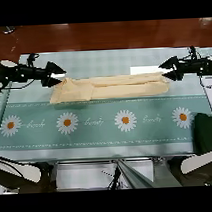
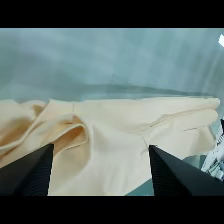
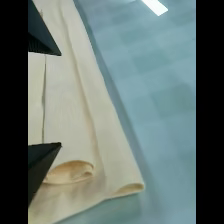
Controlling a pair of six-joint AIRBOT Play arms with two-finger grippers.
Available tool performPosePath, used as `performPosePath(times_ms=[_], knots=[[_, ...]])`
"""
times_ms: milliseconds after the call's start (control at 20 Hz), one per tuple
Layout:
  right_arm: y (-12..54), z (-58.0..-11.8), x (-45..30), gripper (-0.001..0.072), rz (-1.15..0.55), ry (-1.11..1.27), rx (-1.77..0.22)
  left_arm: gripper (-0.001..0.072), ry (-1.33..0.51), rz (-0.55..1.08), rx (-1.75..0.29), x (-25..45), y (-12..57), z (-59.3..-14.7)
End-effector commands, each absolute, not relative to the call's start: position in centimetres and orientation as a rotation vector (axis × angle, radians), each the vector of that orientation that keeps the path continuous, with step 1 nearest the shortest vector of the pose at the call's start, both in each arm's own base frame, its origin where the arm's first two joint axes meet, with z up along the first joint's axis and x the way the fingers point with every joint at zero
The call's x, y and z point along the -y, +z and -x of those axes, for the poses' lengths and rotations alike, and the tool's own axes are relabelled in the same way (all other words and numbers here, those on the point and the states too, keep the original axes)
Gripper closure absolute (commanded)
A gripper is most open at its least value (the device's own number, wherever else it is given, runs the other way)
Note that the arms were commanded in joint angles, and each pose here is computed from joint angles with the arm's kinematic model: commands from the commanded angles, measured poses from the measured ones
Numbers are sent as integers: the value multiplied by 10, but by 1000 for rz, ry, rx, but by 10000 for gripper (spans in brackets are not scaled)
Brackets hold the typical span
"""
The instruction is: Fold the shirts.
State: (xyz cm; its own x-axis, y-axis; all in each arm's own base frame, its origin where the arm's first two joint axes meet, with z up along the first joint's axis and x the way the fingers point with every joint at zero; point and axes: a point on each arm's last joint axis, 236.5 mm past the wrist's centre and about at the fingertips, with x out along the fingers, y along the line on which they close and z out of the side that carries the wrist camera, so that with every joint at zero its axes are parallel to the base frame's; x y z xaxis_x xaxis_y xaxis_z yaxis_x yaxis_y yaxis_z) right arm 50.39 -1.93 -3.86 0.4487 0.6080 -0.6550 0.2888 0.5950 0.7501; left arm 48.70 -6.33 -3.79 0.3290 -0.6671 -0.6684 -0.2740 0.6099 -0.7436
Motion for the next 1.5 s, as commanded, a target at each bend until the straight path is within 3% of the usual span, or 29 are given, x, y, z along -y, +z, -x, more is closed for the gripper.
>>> performPosePath(times_ms=[0,100,250,450,750,800,850,900,950,1000,1200,1450], knots=[[-22,-491,54,87,-982,263,-1148,11,-197,854,-1386,1,-36,-447],[-31,-470,84,87,-980,206,-1199,11,-18,711,-1427,-55,-35,-410],[-66,-444,101,87,-906,108,-1336,11,104,666,-1235,-73,-18,-397],[-93,-446,65,87,-903,177,-1420,11,70,636,-974,-22,0,-381],[-97,-461,-3,92,-851,320,-1439,11,-102,583,-1015,59,-3,-363],[-95,-461,-10,193,-832,338,-1446,11,-120,590,-1006,68,-1,-365],[-92,-461,-14,488,-811,358,-1449,12,-136,605,-1006,75,1,-366],[-86,-461,-15,685,-790,383,-1443,20,-156,621,-1008,83,5,-367],[-76,-460,-11,691,-768,392,-1430,255,-188,617,-1011,89,10,-366],[-67,-457,-4,691,-741,383,-1425,664,-235,594,-1005,96,17,-367],[-10,-426,18,691,-585,336,-1383,681,-413,523,-916,141,51,-384],[65,-370,-5,691,-500,311,-1190,682,-600,417,-1064,264,19,-393]])
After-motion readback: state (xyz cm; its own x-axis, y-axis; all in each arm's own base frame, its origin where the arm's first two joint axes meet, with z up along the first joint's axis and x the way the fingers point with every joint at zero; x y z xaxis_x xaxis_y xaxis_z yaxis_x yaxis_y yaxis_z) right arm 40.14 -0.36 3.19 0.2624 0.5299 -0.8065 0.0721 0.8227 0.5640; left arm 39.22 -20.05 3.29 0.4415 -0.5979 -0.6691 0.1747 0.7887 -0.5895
